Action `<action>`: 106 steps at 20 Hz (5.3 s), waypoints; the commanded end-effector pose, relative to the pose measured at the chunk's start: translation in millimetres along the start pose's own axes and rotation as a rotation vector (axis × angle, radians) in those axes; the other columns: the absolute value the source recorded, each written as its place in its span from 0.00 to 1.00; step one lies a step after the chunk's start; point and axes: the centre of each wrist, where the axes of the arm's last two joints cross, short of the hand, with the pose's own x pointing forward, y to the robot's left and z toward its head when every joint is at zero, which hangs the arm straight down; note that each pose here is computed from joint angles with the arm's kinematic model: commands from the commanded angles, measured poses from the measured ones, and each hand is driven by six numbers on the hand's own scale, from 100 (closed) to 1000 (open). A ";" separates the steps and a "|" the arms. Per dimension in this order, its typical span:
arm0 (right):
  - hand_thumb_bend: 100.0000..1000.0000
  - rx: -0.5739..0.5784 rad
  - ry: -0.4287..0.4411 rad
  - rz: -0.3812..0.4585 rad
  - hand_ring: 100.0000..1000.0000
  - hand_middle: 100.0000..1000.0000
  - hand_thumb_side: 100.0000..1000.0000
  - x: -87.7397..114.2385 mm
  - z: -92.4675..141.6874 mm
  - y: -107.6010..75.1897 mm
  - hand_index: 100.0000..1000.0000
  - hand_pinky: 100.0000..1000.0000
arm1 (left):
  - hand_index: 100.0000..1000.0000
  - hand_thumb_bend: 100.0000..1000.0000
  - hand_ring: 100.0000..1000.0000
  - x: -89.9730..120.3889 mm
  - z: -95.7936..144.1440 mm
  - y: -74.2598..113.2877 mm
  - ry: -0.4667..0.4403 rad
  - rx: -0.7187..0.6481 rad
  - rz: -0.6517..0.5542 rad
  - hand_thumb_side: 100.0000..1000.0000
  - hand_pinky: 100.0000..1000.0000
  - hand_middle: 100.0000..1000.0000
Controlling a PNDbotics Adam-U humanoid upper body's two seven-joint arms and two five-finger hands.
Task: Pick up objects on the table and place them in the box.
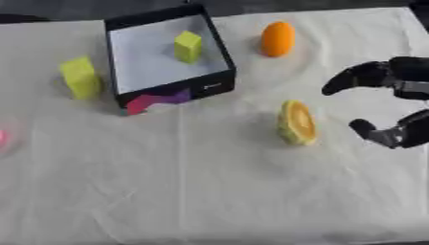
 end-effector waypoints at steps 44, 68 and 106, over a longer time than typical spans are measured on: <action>0.06 0.076 0.043 0.109 0.90 0.87 0.49 -40.5 -40.3 14.0 0.99 0.96 | 0.71 0.00 0.58 3.7 -2.2 4.2 -0.019 -0.011 -0.035 0.76 0.81 0.65; 0.25 0.268 0.013 0.176 0.91 0.87 0.43 -58.1 -40.5 25.2 1.00 0.97 | 0.71 0.00 0.58 4.8 -4.6 -0.1 -0.028 -0.026 -0.032 0.77 0.82 0.65; 0.00 0.201 -0.019 0.170 0.69 0.51 0.29 -43.1 -38.3 12.4 0.71 0.80 | 0.70 0.00 0.57 4.4 -4.6 -1.8 -0.027 -0.018 -0.030 0.78 0.82 0.65</action>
